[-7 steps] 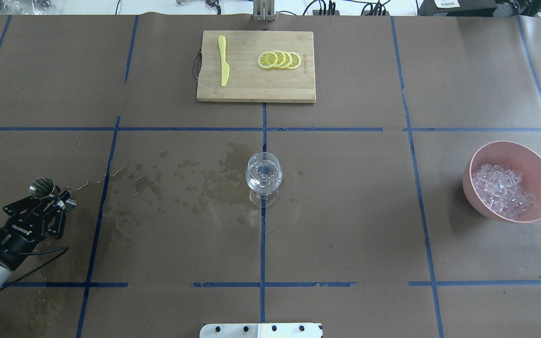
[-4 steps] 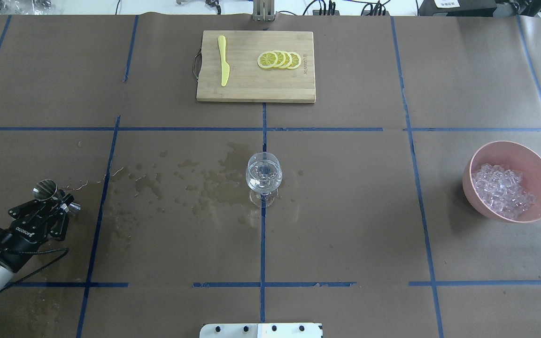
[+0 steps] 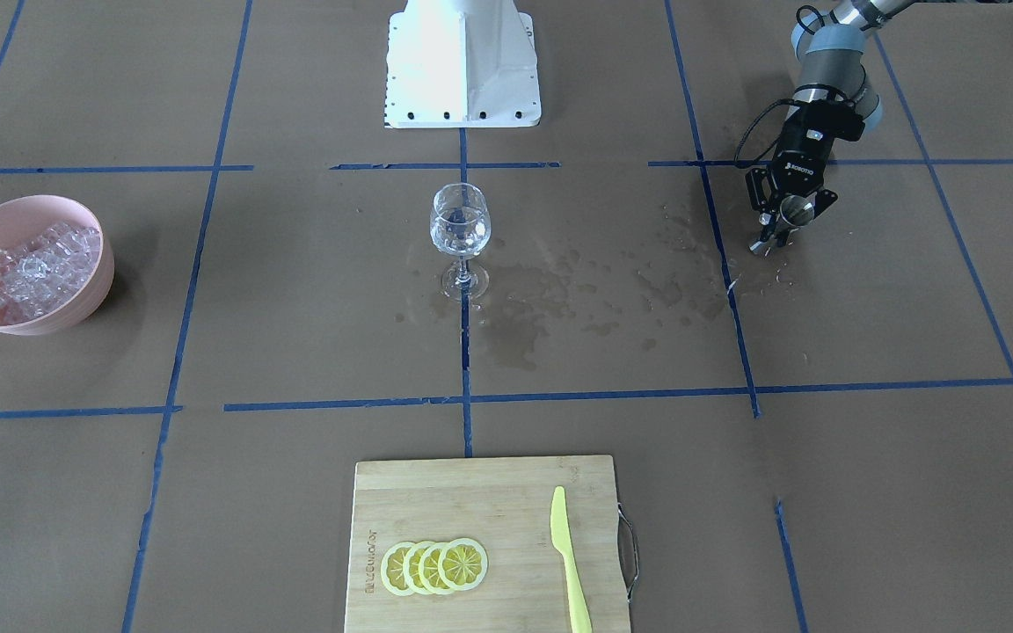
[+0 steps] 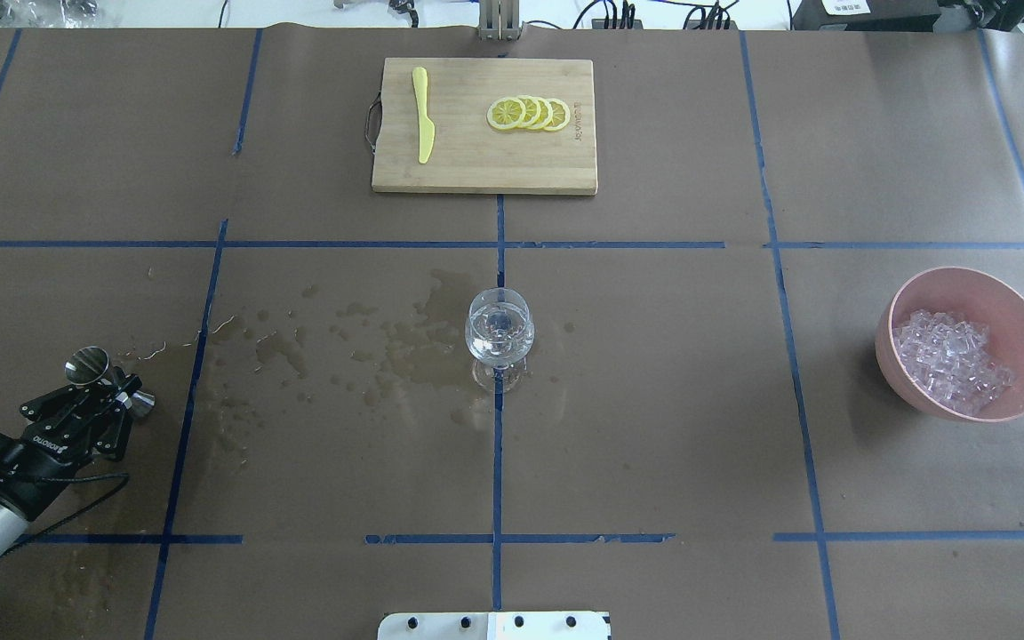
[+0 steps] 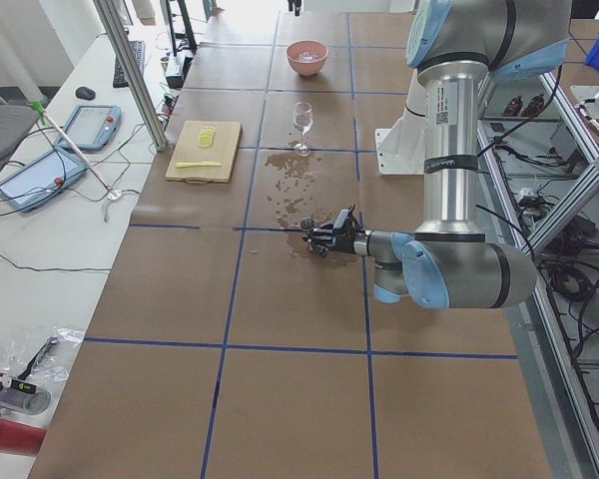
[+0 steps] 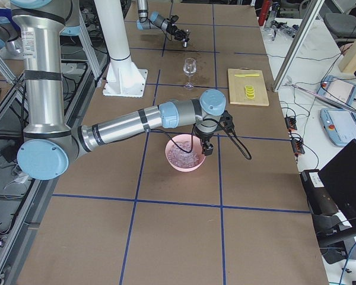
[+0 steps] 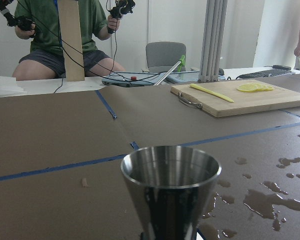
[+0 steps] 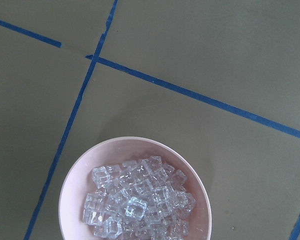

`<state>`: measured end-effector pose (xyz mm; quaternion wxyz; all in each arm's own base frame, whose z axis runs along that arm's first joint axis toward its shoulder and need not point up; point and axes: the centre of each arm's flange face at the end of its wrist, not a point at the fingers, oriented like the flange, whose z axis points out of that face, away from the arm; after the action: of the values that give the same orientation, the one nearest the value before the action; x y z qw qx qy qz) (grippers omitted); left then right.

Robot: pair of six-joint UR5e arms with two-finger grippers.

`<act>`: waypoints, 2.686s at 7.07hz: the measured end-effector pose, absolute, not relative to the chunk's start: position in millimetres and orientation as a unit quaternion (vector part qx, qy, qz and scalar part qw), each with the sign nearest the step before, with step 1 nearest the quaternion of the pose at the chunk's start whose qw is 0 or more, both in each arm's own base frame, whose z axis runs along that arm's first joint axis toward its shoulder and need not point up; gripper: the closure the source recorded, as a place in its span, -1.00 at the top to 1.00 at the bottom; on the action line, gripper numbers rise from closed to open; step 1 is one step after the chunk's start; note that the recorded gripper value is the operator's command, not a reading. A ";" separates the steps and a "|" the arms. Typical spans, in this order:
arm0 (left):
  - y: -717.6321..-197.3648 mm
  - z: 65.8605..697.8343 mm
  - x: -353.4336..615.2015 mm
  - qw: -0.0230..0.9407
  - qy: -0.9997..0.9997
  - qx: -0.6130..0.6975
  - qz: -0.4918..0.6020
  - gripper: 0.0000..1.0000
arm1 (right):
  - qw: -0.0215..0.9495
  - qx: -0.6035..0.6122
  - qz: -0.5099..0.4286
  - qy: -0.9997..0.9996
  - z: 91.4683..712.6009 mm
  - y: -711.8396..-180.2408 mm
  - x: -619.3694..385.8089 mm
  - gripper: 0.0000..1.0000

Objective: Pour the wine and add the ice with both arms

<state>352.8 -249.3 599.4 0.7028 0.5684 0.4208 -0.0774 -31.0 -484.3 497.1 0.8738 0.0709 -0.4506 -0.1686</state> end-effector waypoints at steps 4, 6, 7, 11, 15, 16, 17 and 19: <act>-247.8 598.5 354.8 0.703 0.424 0.567 -0.076 0.28 | 0.874 0.069 -0.168 -0.451 498.8 -484.2 -31.0 1.00; -247.3 598.5 355.0 0.703 0.424 0.566 -0.075 0.94 | 0.874 0.069 -0.168 -0.451 498.9 -484.2 -31.0 1.00; -246.3 599.3 355.1 0.704 0.427 0.564 -0.071 0.94 | 0.874 0.069 -0.168 -0.451 498.9 -484.2 -30.9 1.00; -230.5 607.7 329.0 0.719 0.465 0.516 0.012 0.93 | 0.874 0.069 -0.166 -0.451 498.5 -483.7 -30.9 1.00; -203.8 590.6 249.3 0.761 0.481 0.403 0.162 0.99 | 0.887 0.048 -0.145 -0.435 496.8 -483.2 -45.9 1.00; -208.3 598.5 229.3 0.774 0.473 0.387 0.165 0.99 | 0.893 0.031 -0.133 -0.428 496.1 -481.8 -60.5 1.00; -215.3 609.6 210.9 0.785 0.471 0.366 0.168 0.99 | 0.898 0.011 -0.120 -0.424 496.1 -478.5 -77.6 1.00; -239.7 633.6 177.0 0.805 0.477 0.311 0.165 0.99 | 0.902 -0.025 -0.096 -0.419 502.6 -464.8 -116.3 1.00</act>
<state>177.0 -239.7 633.6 0.8052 0.3110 0.4773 0.1648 -116.3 -464.8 502.6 0.9024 -0.0255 -0.4193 -0.0964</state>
